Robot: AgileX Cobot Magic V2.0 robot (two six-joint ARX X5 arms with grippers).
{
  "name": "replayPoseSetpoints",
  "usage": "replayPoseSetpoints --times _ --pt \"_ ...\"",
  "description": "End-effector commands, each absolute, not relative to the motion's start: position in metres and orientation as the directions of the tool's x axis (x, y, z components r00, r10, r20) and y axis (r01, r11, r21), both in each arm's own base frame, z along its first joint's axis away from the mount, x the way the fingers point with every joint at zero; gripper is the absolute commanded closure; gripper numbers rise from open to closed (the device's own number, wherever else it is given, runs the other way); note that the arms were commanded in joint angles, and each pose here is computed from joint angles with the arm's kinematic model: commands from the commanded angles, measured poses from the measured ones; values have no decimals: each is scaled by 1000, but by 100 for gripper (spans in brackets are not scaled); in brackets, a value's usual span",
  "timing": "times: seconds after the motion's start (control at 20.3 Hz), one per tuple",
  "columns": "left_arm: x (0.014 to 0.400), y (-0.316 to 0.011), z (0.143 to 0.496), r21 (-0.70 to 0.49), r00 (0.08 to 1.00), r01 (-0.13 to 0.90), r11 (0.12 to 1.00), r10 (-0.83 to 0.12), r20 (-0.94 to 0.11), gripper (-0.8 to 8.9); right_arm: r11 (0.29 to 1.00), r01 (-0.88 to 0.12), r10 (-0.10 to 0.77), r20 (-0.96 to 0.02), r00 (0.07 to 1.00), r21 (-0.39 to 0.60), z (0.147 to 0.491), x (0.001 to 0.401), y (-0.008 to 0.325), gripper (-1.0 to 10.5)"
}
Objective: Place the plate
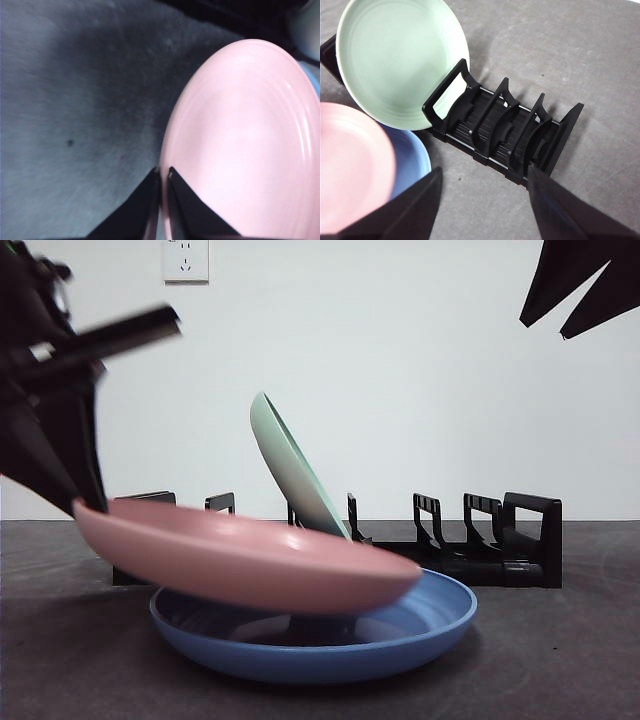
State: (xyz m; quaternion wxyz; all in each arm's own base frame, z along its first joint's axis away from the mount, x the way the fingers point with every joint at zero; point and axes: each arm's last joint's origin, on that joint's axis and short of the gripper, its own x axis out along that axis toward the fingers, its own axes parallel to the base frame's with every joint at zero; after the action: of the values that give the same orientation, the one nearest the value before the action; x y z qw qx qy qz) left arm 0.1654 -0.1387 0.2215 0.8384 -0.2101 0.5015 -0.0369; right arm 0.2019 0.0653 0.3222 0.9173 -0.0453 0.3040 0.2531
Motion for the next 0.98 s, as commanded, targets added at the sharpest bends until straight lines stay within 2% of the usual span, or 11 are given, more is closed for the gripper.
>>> replayPoseSetpoints --times 0.05,0.34,0.59,0.64,0.74,0.84,0.98 --pt "172 -149 214 -384 482 -156 910 -270 -834 803 865 -499 441 -564 698 58 328 203 67 679" --pt "185 -163 203 -416 477 -133 900 -310 -823 803 865 -498 441 -562 700 59 328 203 67 679" --pt "189 -168 191 -394 420 -116 912 -314 -851 803 865 -498 441 -562 699 60 328 203 67 679" --pt "189 -169 190 -391 415 -114 913 -313 -854 777 865 -498 441 -562 699 60 328 203 67 679" --pt "189 -169 190 -387 414 -108 916 -313 -855 638 865 -498 441 -562 699 60 328 203 67 679" --pt "189 -169 193 -373 407 -91 923 -307 -860 541 865 -498 441 -564 698 60 328 203 67 679" --pt "189 -169 210 -330 402 -1 944 -302 -865 492 865 -497 441 -565 698 61 328 203 67 679"
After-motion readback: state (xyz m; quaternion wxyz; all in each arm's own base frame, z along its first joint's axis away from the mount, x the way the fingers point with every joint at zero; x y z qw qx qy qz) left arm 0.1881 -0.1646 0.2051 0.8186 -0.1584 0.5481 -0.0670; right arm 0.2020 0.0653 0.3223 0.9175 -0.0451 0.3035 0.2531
